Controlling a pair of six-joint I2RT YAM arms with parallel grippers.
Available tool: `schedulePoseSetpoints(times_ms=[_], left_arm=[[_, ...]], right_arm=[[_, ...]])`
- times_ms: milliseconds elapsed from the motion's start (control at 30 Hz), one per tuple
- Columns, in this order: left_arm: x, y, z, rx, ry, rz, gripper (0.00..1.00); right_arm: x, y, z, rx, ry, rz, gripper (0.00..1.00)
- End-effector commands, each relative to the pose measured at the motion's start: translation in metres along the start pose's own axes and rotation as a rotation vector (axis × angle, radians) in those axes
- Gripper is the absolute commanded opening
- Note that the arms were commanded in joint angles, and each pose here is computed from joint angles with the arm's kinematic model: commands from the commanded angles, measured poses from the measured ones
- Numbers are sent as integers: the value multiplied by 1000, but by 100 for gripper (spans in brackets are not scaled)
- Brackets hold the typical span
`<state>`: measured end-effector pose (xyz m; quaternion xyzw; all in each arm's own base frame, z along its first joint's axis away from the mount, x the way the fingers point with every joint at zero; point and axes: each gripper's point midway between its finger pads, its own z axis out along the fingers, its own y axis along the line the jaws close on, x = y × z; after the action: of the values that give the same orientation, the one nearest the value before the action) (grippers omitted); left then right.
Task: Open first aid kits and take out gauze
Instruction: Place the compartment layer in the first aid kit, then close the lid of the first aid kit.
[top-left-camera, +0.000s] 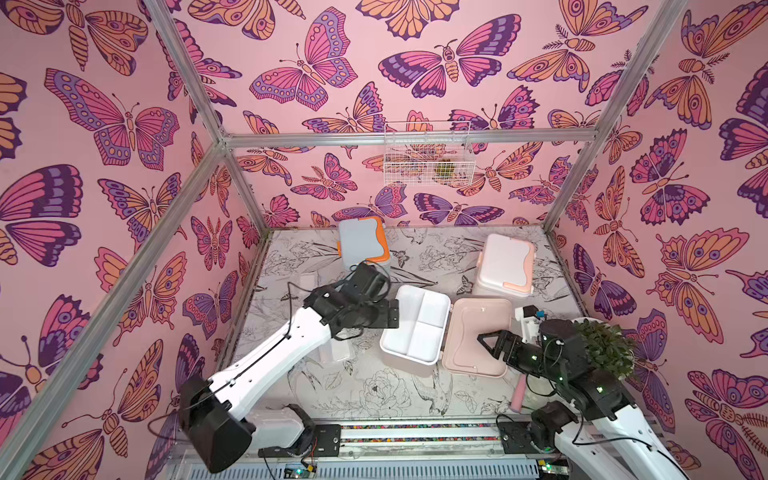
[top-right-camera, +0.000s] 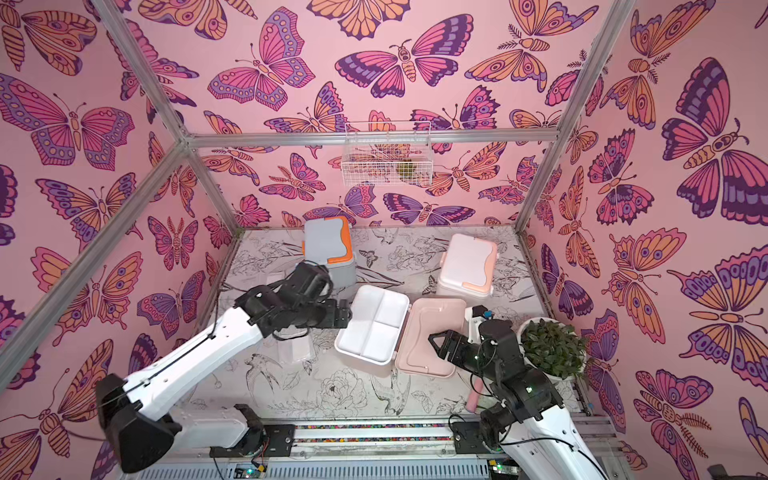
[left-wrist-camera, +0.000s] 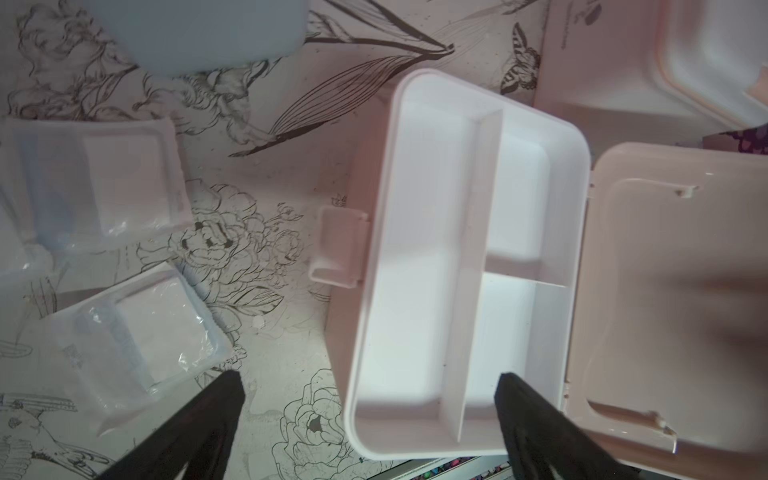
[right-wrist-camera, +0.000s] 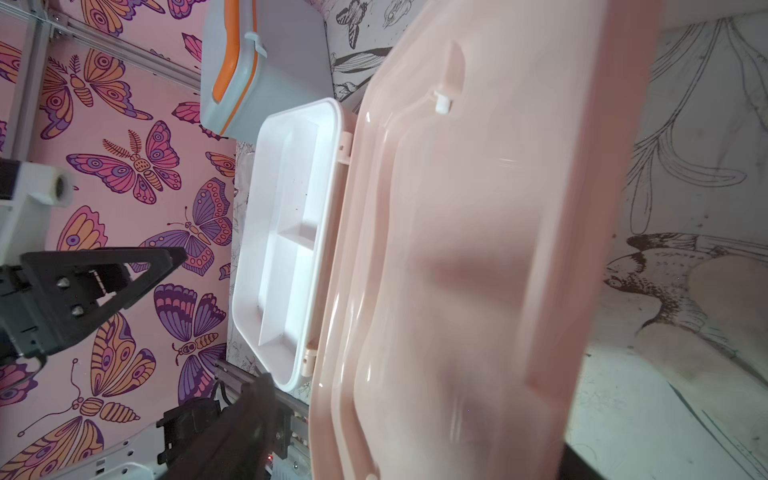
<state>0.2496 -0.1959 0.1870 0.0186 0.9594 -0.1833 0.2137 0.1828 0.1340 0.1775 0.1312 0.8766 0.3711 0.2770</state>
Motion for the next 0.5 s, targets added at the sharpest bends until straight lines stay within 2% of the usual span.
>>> schedulePoseSetpoints(times_ms=[0,233,333,367,467], left_arm=[[9,-17,13,219,30,-54,97],[17,-53,35,468,75,-72,97],[21,-67,37,524,88,-50,96],[27,-69,48,515,120,-47,96],[32,-79,53,531,137,-31,96]], right_arm=[[-11,20,-8,-45,-22,-46,79],[-24,42,-17,-66,-31,-83,79],[-31,55,-21,-68,-19,-111,79],[-33,60,-22,-73,-14,-116,79],[-38,74,-23,-97,4,-130,79]])
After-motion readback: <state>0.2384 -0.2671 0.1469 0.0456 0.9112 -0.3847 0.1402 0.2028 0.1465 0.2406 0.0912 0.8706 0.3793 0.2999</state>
